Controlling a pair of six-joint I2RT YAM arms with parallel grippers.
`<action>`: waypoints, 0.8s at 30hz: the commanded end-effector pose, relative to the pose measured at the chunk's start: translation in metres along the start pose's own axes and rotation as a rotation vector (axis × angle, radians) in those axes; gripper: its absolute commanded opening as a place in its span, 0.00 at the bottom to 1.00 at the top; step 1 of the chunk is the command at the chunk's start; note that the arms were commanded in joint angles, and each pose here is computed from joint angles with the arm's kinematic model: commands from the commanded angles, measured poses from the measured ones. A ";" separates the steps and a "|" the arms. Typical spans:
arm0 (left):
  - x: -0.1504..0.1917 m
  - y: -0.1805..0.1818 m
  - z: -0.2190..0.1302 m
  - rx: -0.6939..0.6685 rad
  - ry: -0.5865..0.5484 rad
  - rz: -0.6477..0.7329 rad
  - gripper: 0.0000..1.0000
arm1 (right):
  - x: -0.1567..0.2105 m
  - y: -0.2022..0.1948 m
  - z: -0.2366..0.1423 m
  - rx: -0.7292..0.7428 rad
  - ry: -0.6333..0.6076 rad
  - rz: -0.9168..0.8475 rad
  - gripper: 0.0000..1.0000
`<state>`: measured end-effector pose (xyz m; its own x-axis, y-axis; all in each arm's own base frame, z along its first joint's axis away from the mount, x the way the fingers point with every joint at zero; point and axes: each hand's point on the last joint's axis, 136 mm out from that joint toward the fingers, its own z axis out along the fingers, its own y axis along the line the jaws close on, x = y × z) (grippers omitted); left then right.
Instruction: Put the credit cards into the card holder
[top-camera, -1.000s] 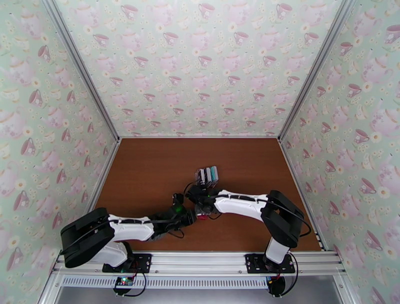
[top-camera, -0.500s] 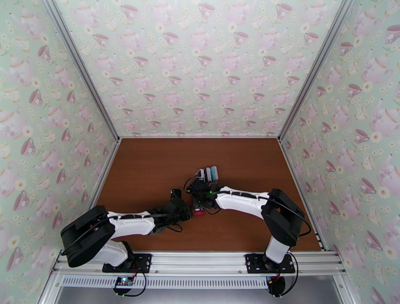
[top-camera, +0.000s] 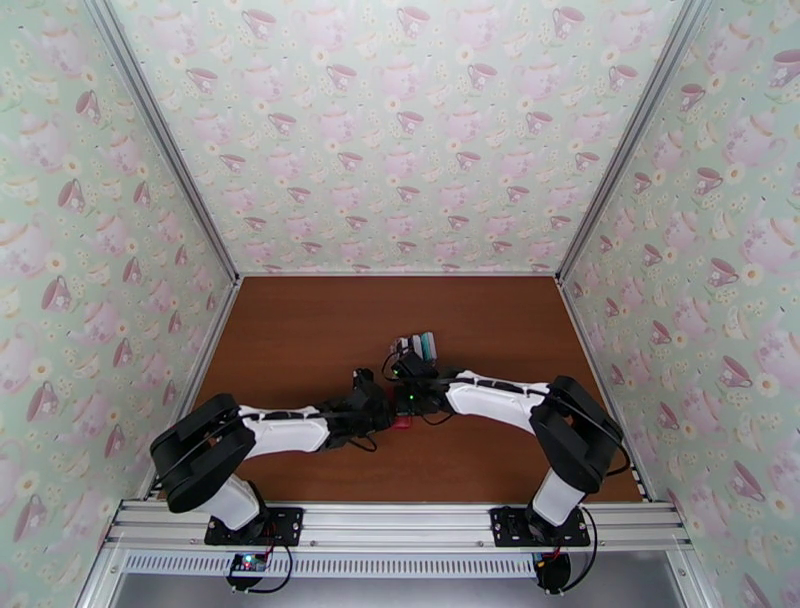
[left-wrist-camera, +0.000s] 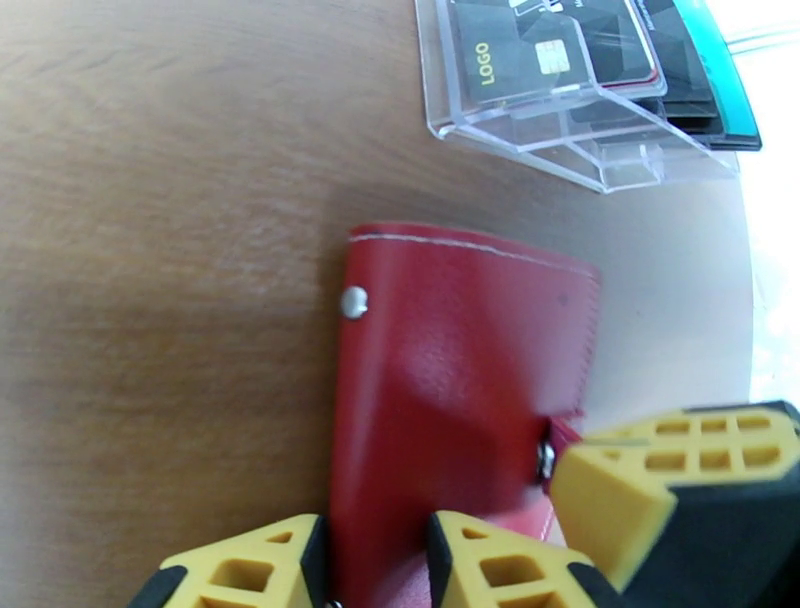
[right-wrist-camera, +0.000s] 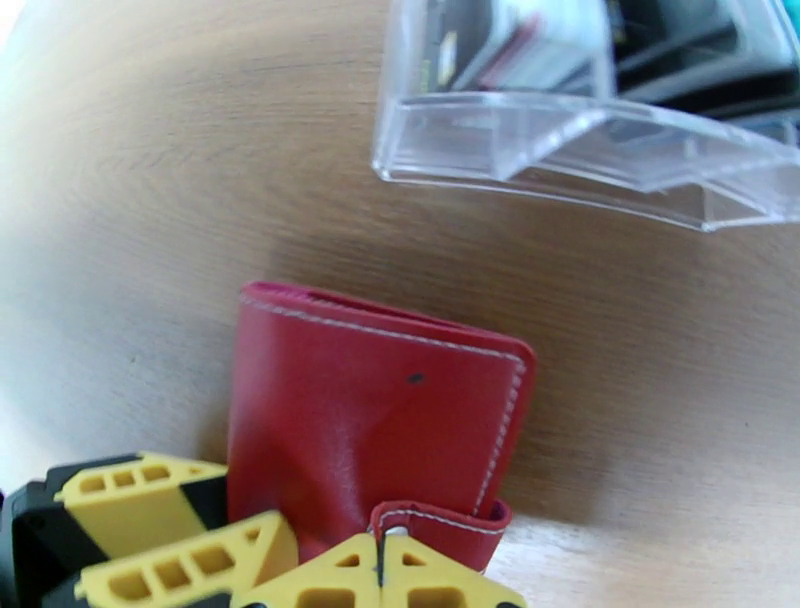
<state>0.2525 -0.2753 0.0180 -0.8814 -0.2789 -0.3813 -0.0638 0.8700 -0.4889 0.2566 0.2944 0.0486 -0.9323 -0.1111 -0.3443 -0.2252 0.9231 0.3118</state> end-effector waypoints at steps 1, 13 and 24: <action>0.047 0.068 0.010 -0.236 0.181 -0.004 0.32 | -0.003 0.016 -0.012 -0.109 -0.015 -0.011 0.00; 0.054 0.076 0.010 -0.277 0.217 -0.018 0.31 | -0.003 0.003 -0.024 -0.114 -0.042 0.021 0.00; 0.058 0.074 0.002 -0.255 0.209 -0.017 0.31 | 0.011 -0.033 -0.038 0.023 -0.048 0.052 0.00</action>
<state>0.2547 -0.2824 0.0175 -0.8882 -0.2941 -0.3530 -0.0827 0.8580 -0.5069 0.2485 0.2662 0.0759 -0.9192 -0.0539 -0.3901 -0.2072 0.9086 0.3627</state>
